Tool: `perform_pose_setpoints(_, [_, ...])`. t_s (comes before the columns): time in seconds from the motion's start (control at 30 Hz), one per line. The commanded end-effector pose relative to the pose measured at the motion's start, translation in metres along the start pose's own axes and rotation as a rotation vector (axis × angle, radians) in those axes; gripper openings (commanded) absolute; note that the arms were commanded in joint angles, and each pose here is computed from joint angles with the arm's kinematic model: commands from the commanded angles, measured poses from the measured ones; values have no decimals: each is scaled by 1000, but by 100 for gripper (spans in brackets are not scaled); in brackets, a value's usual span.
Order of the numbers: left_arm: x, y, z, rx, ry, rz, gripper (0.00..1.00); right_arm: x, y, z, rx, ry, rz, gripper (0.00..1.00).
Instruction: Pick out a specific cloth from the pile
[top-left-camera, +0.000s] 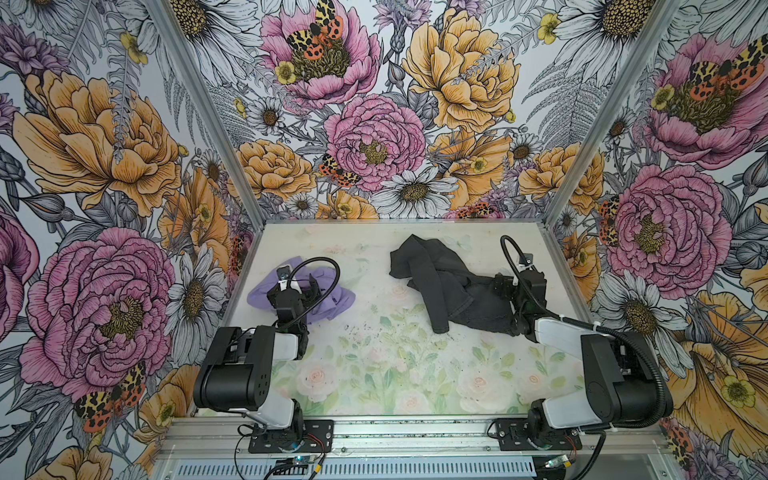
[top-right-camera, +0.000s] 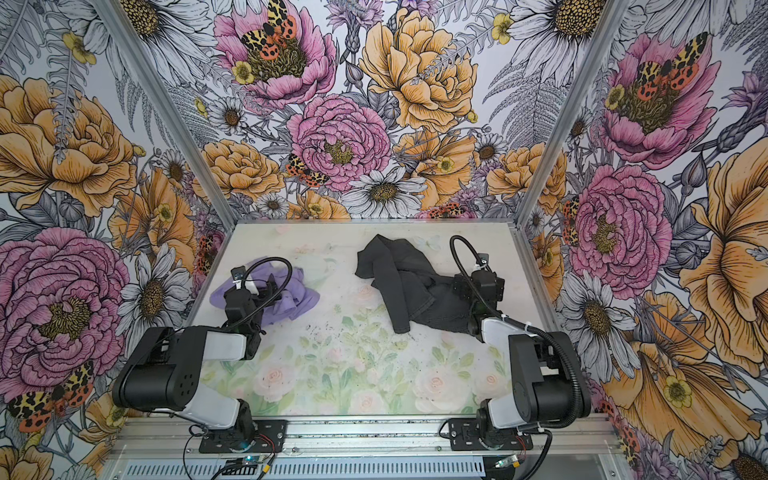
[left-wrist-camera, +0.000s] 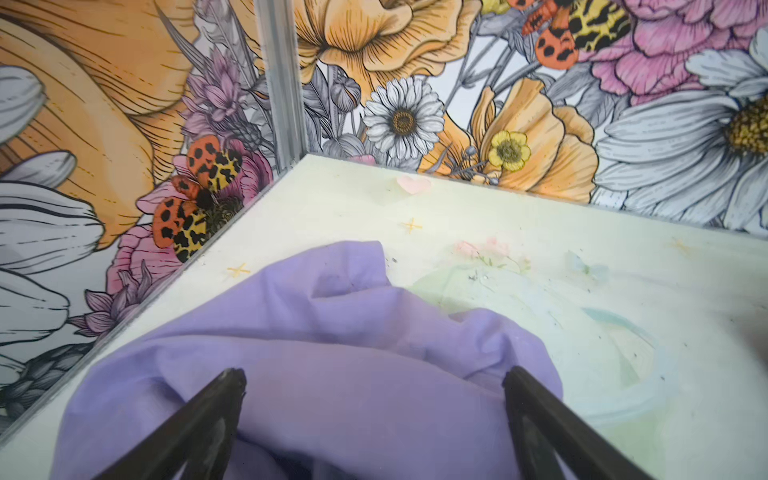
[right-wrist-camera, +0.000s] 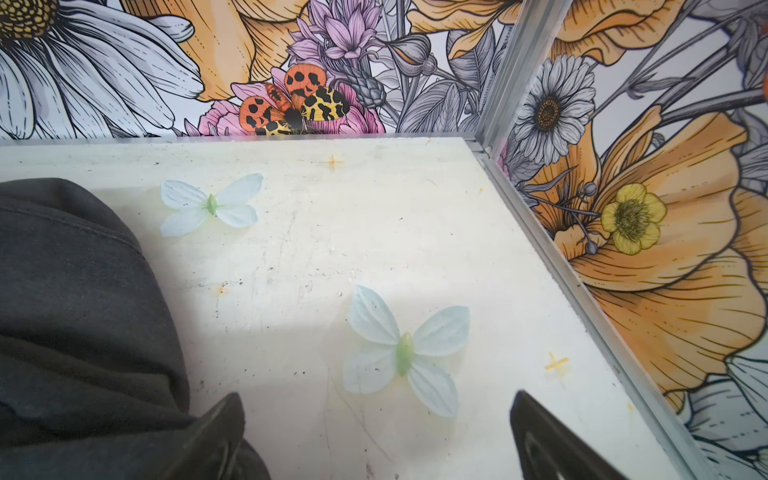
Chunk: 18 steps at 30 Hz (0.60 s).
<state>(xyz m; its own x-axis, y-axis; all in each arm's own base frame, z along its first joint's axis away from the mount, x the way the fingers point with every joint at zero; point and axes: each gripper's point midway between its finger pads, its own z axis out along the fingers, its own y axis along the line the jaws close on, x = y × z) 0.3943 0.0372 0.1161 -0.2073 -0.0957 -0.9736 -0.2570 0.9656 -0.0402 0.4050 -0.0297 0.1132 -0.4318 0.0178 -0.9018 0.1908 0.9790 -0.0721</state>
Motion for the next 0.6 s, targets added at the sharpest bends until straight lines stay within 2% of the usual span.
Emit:
perform_pose_setpoints(0.0, [-17,-3,0,-1,-71,25,99,-10,3,0,-59,-81,13,100])
perform_pose_setpoints(0.1, [-17,-1,1,-8,-67,16,99,0,5,-3,-81,-180,19,100])
perform_pose_setpoints(0.57, [-17,-8,-1,5,-73,43,99,2,4,-3,-82,-171,20,100])
